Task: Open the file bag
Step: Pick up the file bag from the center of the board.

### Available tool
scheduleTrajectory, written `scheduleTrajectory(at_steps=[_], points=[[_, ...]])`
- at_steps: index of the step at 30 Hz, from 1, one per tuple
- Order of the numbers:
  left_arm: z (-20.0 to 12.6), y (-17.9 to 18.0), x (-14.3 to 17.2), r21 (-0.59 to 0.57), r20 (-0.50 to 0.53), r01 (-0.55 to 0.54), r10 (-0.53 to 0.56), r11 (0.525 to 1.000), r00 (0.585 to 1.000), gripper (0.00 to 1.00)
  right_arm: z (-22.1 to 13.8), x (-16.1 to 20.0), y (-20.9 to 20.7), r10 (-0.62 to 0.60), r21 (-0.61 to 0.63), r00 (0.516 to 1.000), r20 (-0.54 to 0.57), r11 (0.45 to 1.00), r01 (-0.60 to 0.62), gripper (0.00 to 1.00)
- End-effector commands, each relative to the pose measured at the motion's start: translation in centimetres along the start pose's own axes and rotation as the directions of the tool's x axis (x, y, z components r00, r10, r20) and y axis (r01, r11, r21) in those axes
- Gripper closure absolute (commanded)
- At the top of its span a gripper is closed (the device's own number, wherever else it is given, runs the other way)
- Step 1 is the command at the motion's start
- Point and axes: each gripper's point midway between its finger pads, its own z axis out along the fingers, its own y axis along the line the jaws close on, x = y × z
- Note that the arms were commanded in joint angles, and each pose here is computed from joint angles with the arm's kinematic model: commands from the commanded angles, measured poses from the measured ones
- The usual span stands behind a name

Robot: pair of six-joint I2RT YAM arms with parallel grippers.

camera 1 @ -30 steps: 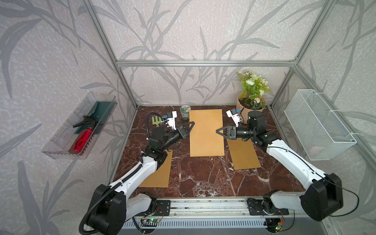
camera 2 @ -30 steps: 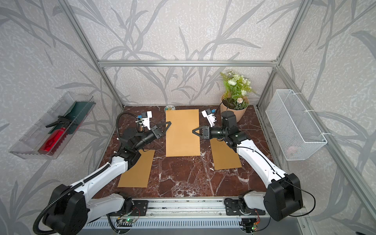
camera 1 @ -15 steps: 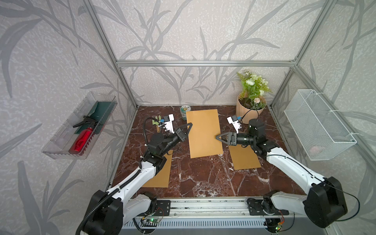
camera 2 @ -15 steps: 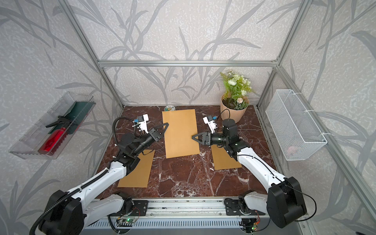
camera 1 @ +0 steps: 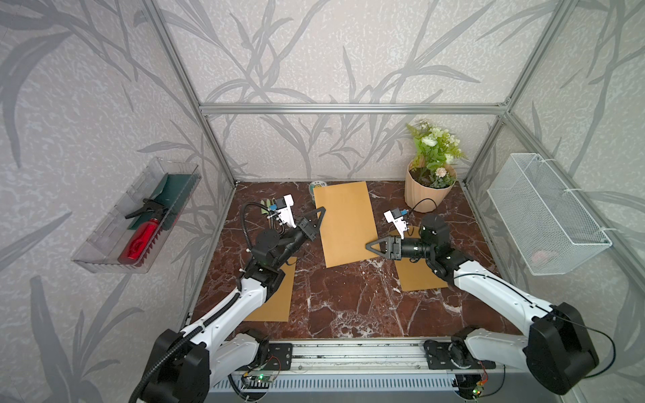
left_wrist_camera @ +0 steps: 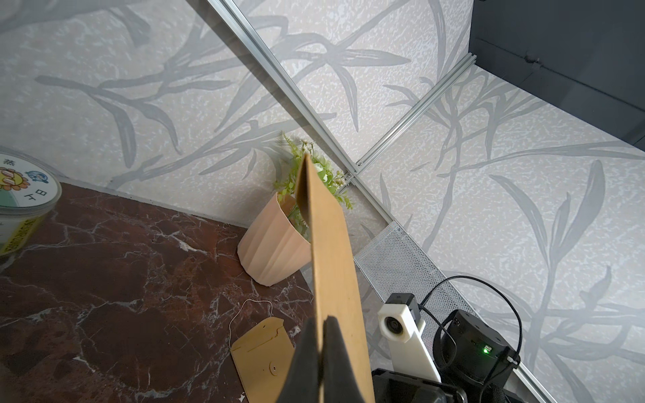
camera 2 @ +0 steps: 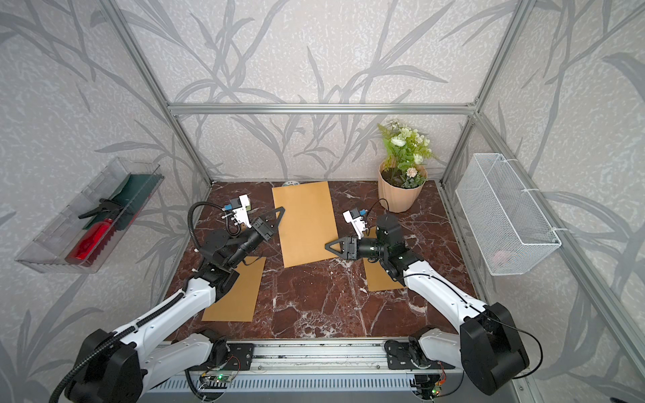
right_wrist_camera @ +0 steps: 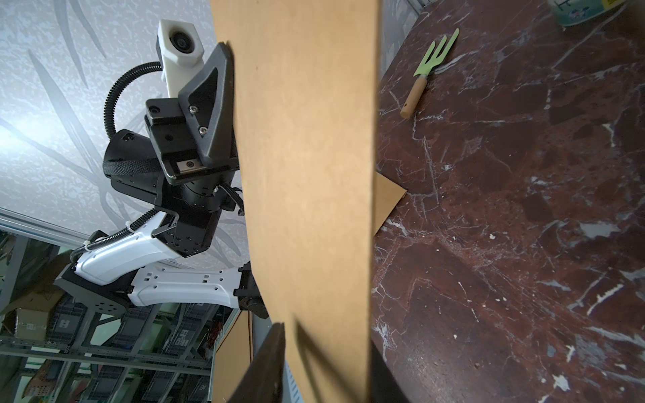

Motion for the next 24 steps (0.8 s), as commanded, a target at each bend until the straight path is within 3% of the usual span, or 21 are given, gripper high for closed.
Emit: scheduleTrajectory(at_steps=[1, 10, 16, 24], points=[[-0.4, -0.2, -1.2, -0.004, 0.053, -0.04, 0.04, 0.999, 0.998, 1.0, -0.3, -0.3, 1.4, -0.044, -0.028, 0.999, 0.019, 0.999, 0.044, 0.71], [-0.4, 0.8, -0.7, -0.043, 0.026, -0.038, 0.039, 0.998, 0.999, 1.0, -0.5, -0.5, 1.6, -0.06, -0.015, 0.998, 0.019, 0.998, 0.06, 0.92], [-0.9, 2.7, 0.5, -0.143, -0.04, -0.062, 0.057, 0.988, 0.998, 0.63, -1.2, -0.7, 1.8, -0.107, 0.057, 0.994, 0.01, 0.993, 0.106, 0.97], [-3.5, 6.1, 1.1, -0.383, -0.141, -0.162, 0.116, 0.91, 0.983, 0.59, -3.2, -1.0, 0.8, -0.162, 0.27, 0.987, -0.021, 0.949, 0.161, 0.99]])
